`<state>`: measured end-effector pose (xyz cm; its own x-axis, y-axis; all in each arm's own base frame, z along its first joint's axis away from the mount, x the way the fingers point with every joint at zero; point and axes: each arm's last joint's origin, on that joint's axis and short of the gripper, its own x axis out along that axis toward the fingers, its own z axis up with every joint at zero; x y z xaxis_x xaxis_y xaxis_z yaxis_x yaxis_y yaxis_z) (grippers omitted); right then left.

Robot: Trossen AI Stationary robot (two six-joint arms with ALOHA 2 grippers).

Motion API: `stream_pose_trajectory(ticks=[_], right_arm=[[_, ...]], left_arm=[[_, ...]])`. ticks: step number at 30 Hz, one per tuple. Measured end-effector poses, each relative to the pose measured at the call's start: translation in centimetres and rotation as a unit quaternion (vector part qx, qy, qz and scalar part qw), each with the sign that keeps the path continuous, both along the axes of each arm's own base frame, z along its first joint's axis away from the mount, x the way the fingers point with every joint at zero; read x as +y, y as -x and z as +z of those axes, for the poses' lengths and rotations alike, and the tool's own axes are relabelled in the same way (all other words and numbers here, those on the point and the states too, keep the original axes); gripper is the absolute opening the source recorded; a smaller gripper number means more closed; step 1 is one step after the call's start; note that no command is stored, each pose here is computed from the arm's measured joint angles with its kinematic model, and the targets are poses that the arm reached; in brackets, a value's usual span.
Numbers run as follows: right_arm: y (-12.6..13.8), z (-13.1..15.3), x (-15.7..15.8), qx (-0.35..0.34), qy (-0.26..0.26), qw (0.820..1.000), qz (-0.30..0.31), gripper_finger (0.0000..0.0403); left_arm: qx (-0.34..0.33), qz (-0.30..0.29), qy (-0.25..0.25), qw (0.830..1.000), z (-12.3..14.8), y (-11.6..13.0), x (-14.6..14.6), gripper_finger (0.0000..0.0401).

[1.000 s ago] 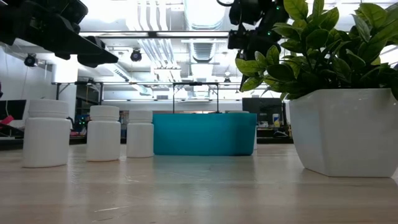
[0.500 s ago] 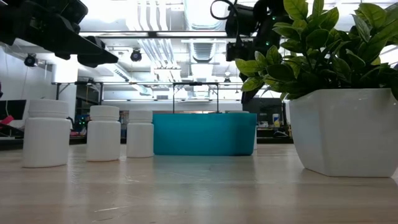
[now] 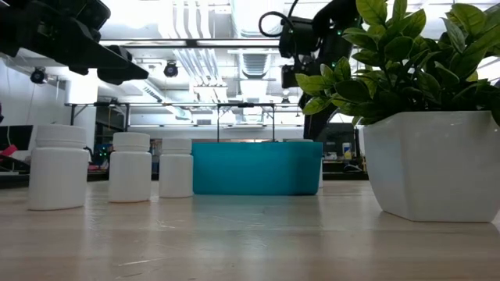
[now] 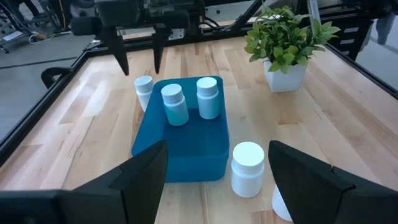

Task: Pick and place pill bottles into a basket
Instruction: Put the white pill bottle in the blue bin

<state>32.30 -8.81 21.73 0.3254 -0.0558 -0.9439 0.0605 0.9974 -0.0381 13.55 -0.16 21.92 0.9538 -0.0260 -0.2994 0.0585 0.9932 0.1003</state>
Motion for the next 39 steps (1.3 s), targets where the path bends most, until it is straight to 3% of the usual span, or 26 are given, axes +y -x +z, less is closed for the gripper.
stream_pose_trajectory(ticks=[39], right_arm=[[0.2, -1.4, -0.6, -0.003, -0.006, 1.0, 0.008, 0.0249]], left_arm=[[0.0, 0.0, 0.0, 1.0, 0.0, 0.0, 0.0, 0.0261]])
